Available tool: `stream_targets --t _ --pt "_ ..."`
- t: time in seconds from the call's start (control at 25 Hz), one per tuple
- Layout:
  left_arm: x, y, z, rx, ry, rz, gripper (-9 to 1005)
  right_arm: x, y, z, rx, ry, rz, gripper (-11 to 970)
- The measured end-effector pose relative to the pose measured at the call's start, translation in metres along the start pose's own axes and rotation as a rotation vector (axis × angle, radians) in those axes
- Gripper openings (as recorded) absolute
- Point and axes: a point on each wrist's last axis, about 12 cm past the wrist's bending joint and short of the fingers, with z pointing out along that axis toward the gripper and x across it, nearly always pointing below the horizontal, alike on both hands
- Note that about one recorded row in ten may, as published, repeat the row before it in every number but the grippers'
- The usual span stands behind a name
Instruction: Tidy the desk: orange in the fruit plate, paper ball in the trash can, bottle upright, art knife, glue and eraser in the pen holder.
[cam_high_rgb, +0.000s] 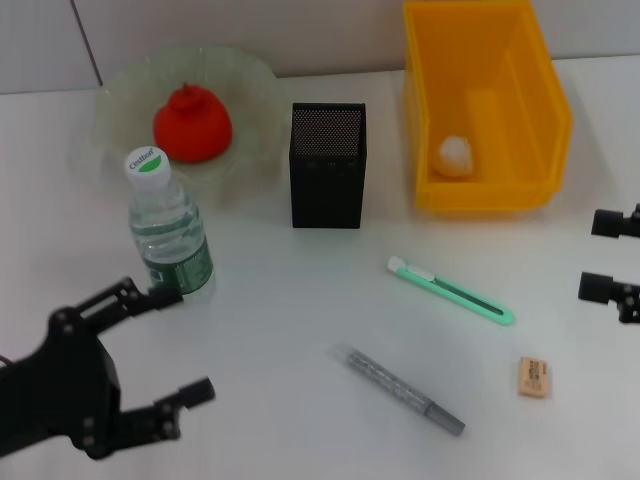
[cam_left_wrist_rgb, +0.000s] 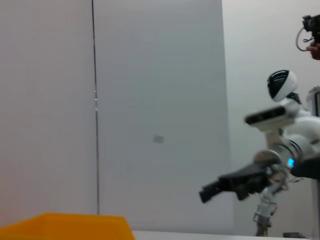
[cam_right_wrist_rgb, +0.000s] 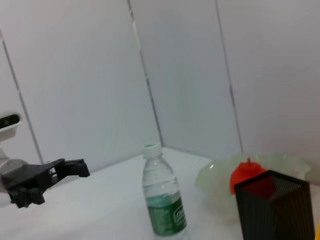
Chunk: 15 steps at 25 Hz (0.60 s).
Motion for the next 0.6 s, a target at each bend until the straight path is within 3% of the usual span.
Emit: stream_targets --t 0.04,0.08,0.2,0.24,0.28,0.4,0.44,0.6 --pt "0.003 -0.003 0.002 0.012 0.006 -0.016 861 -0.019 -0.004 0.002 -0.01 0.072 0.004 835" --pt "0.005 -0.004 0.003 0.016 0.008 -0.026 861 -0.019 -0.004 0.002 -0.01 0.072 0.004 835" --pt "0.008 -0.007 0.005 0.015 0.007 -0.049 861 -0.046 -0.009 0.008 -0.012 0.216 0.04 835" --pt "0.01 -0.008 0.005 0.009 0.004 -0.061 861 -0.067 -0.013 0.015 0.014 0.311 0.071 835" --pt "0.011 -0.009 0.006 0.004 0.003 -0.068 860 -0.067 -0.013 0.015 0.014 0.311 0.071 834" --pt "0.014 -0.01 0.007 -0.008 0.008 -0.078 860 -0.096 -0.017 0.028 0.076 0.448 0.124 834" --pt "0.016 -0.011 0.007 -0.016 0.012 -0.082 860 -0.115 -0.016 0.041 0.115 0.551 0.138 834" --pt "0.017 -0.012 0.008 -0.019 0.015 -0.089 860 -0.141 -0.011 0.063 0.179 0.688 0.139 834"
